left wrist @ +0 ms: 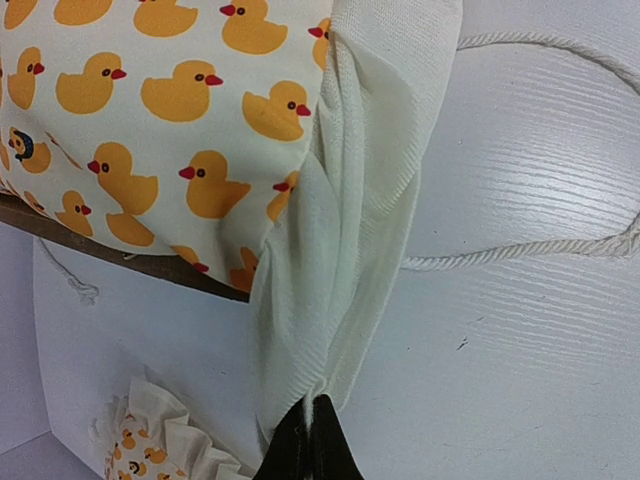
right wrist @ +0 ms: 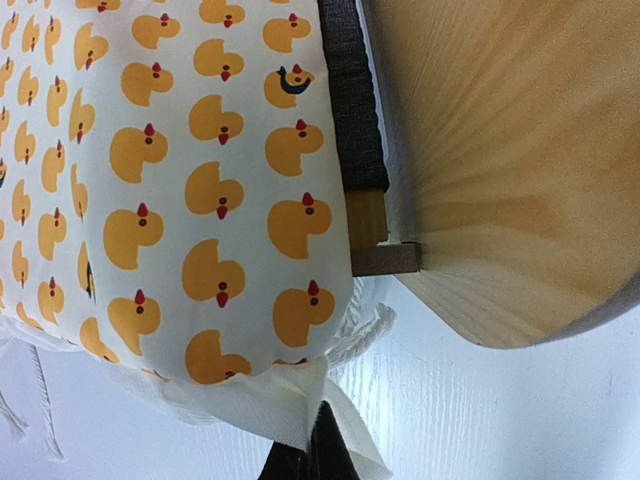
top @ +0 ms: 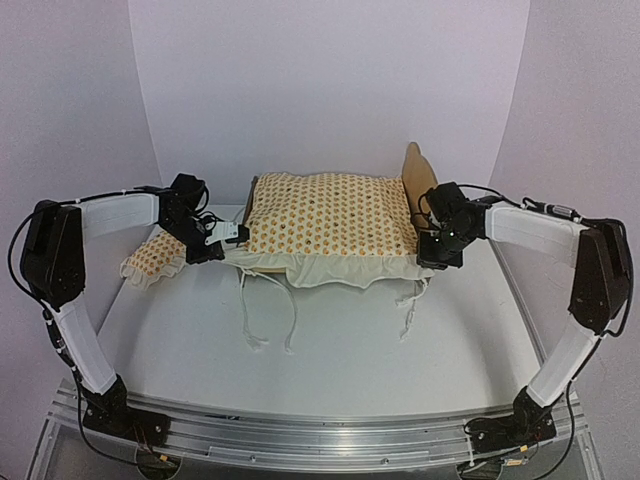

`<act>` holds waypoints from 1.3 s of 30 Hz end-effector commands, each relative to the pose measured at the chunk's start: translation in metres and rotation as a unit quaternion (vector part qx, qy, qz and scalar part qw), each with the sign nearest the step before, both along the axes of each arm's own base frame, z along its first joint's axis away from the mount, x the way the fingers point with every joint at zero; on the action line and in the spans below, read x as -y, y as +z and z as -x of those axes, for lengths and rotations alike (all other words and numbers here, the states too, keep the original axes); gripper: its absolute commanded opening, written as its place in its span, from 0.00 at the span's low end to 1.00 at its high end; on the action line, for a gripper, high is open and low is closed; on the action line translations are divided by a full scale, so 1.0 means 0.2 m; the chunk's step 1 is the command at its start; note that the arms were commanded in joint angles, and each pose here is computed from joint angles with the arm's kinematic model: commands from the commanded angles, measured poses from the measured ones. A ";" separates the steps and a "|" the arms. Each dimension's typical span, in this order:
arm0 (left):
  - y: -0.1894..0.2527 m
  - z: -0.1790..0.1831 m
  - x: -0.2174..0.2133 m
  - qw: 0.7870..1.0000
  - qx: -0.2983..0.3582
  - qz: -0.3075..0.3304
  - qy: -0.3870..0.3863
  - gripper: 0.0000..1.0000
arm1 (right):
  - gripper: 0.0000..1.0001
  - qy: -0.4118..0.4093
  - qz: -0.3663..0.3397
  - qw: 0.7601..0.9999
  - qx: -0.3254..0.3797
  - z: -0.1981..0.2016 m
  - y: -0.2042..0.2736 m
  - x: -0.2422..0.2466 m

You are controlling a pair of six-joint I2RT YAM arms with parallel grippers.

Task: Set up the pet bed

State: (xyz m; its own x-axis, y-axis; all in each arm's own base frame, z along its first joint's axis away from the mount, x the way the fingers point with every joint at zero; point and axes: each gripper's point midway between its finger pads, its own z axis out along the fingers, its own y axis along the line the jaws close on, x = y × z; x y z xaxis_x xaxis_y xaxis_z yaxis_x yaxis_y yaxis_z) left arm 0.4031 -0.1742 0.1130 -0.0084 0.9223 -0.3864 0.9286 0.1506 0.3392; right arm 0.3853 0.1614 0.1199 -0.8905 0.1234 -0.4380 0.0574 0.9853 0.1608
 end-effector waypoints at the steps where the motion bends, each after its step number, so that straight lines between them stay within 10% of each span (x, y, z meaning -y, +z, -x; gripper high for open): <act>1: 0.02 0.00 -0.07 1.000 0.020 -0.024 0.003 0.00 | 0.00 -0.052 0.011 0.999 -0.012 -0.04 -0.03 0.13; 15: -0.18 0.12 -0.02 0.999 -0.041 -0.025 -0.002 0.00 | 0.03 -0.058 0.021 0.998 -0.027 -0.05 -0.10 0.14; 20: -0.04 0.16 0.02 0.999 -0.044 0.006 -0.021 0.46 | 0.29 -0.060 0.011 0.998 -0.015 -0.04 -0.03 0.14; 29: 0.19 0.51 -0.10 0.989 -0.110 0.042 -0.094 0.67 | 0.69 -0.018 -0.064 0.998 0.000 0.09 0.20 0.04; 35: 0.29 0.04 -0.33 0.983 -0.037 0.069 0.169 0.94 | 0.73 0.060 -0.143 0.987 0.033 0.17 0.47 -0.12; 39: 0.31 -0.11 -0.43 0.965 -0.001 0.072 0.252 0.94 | 0.73 0.084 -0.157 0.982 0.061 0.17 0.60 -0.16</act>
